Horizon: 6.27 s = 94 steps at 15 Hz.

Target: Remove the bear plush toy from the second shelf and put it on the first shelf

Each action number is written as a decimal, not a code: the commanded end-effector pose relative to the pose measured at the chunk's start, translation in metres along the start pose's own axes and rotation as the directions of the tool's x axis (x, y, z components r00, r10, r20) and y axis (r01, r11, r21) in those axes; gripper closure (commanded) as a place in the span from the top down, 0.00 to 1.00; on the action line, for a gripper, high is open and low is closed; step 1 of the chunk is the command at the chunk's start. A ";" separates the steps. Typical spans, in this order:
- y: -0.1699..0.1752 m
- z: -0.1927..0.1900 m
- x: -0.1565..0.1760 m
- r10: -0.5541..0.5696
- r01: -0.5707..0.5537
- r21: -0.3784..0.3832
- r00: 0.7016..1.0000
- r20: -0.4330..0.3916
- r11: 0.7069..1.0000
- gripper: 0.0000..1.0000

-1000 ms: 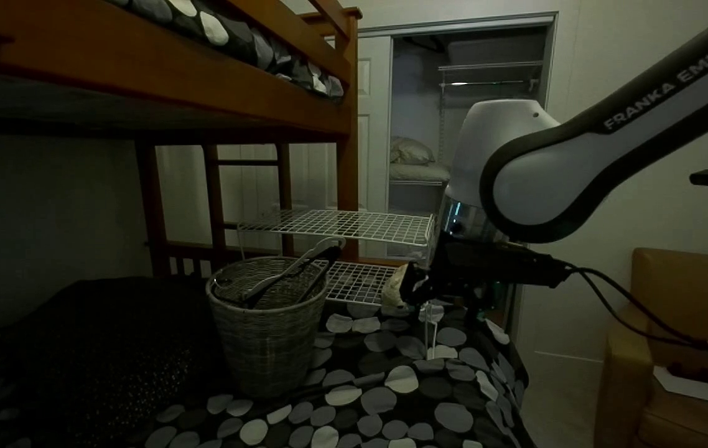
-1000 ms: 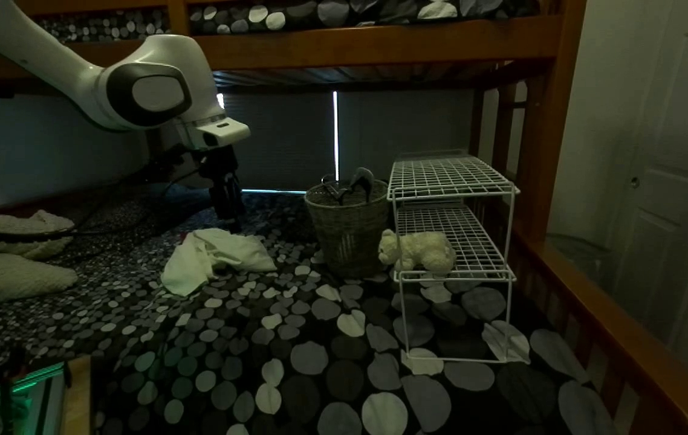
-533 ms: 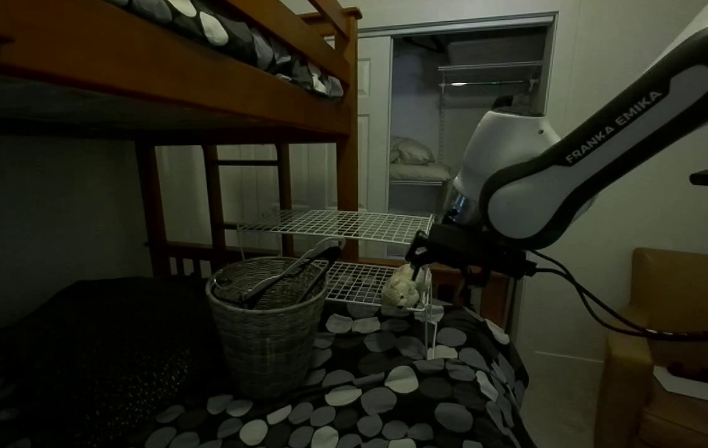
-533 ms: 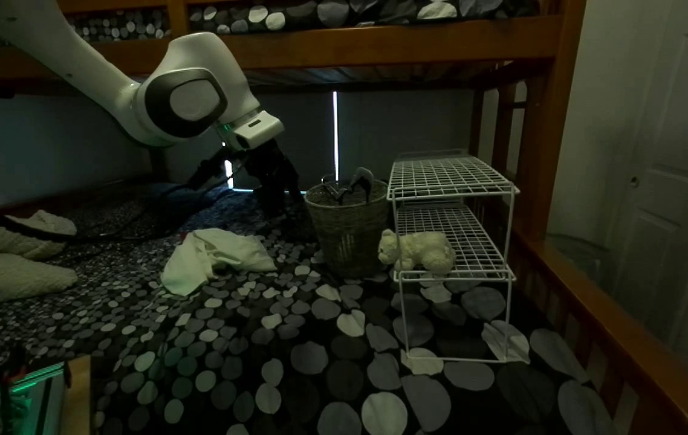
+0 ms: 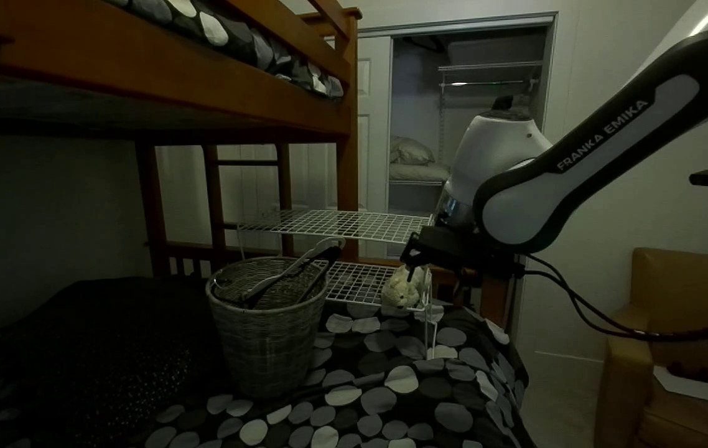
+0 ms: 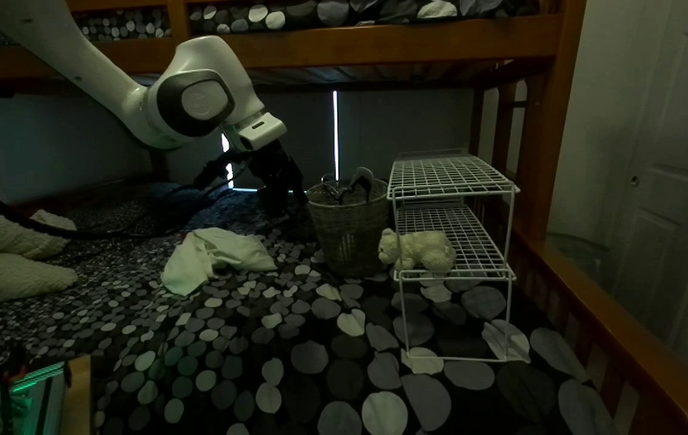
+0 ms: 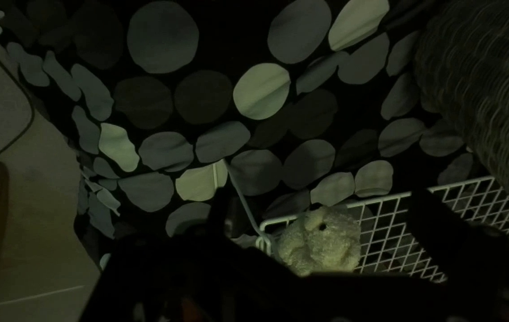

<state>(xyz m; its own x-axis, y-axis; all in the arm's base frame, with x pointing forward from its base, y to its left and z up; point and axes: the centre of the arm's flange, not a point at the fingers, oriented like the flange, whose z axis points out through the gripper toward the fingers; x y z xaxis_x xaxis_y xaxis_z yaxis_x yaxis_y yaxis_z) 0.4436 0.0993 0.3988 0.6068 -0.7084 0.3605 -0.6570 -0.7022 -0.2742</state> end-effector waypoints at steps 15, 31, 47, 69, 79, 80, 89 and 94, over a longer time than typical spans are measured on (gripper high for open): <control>-0.080 0.098 0.017 -0.020 -0.077 -0.283 0.945 -0.325 0.956 1.00; -0.102 0.148 0.056 -0.053 -0.018 -0.185 0.928 -0.368 0.982 1.00; -0.112 0.202 0.082 -0.004 -0.085 -0.228 0.932 -0.363 0.970 0.74; -0.103 0.038 0.005 -0.127 0.123 -0.095 0.991 -0.034 0.988 0.05; -0.073 -0.120 0.088 -0.070 0.116 0.195 0.971 -0.228 0.974 0.05; -0.072 -0.125 0.098 -0.036 0.093 0.194 0.960 -0.277 0.977 0.05; -0.092 -0.052 0.236 -0.142 0.205 0.060 0.834 -0.534 0.977 0.05; -0.126 -0.024 0.241 -0.156 0.217 0.052 0.830 -0.536 0.975 0.05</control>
<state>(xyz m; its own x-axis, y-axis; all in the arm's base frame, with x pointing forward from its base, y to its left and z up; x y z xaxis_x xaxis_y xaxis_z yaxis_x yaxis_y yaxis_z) 0.6370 -0.0036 0.5458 0.3801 -0.4410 0.8130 -0.4722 -0.8484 -0.2394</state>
